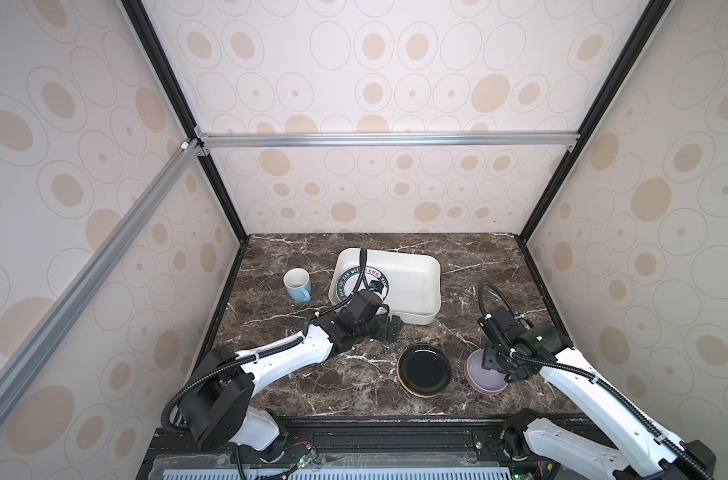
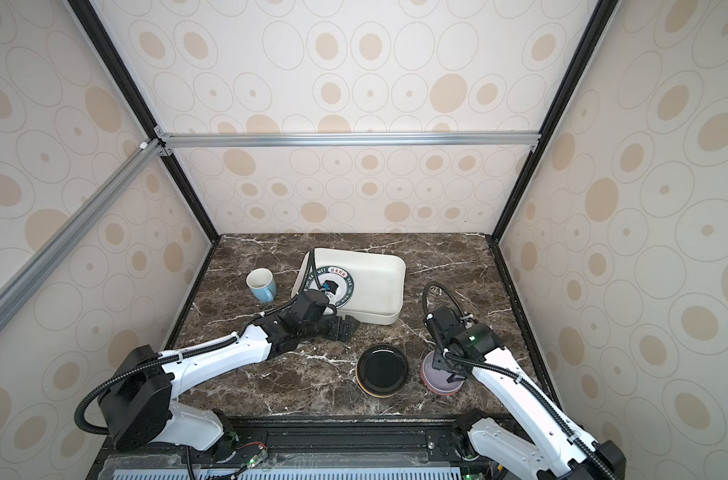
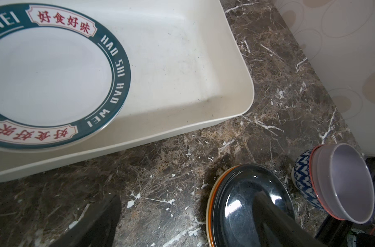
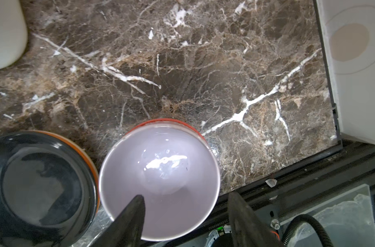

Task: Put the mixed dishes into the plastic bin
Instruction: 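Move the right gripper to the lilac bowl and grip its rim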

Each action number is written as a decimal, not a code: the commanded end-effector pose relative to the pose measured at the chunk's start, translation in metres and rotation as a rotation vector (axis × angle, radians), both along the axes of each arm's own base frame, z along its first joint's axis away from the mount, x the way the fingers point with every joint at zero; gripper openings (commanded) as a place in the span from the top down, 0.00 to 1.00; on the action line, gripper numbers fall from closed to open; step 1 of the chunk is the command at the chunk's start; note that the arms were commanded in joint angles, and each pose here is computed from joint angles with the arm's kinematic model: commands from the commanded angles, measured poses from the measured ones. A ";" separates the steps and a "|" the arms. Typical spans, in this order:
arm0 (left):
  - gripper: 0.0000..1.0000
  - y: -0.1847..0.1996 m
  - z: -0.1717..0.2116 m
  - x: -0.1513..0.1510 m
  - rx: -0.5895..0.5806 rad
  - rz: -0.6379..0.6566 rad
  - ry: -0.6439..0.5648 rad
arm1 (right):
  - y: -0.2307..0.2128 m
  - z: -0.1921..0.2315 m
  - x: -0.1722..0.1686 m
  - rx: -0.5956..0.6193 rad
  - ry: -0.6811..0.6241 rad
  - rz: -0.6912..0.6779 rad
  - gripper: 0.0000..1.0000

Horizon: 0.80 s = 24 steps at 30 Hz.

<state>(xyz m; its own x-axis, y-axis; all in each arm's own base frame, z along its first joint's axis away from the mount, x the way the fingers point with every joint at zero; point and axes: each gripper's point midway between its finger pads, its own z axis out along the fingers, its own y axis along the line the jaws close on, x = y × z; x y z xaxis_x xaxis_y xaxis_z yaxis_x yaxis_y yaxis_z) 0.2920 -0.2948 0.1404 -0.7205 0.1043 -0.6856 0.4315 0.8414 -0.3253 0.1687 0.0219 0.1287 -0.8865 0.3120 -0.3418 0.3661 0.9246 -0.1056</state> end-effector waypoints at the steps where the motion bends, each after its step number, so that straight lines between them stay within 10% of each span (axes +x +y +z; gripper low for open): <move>1: 0.03 -0.002 0.007 0.001 0.018 -0.027 -0.037 | -0.011 -0.007 -0.003 -0.032 0.022 -0.075 0.35; 24: 0.01 0.021 -0.016 -0.004 0.076 -0.002 -0.010 | 0.017 -0.069 0.001 0.144 0.067 -0.114 0.44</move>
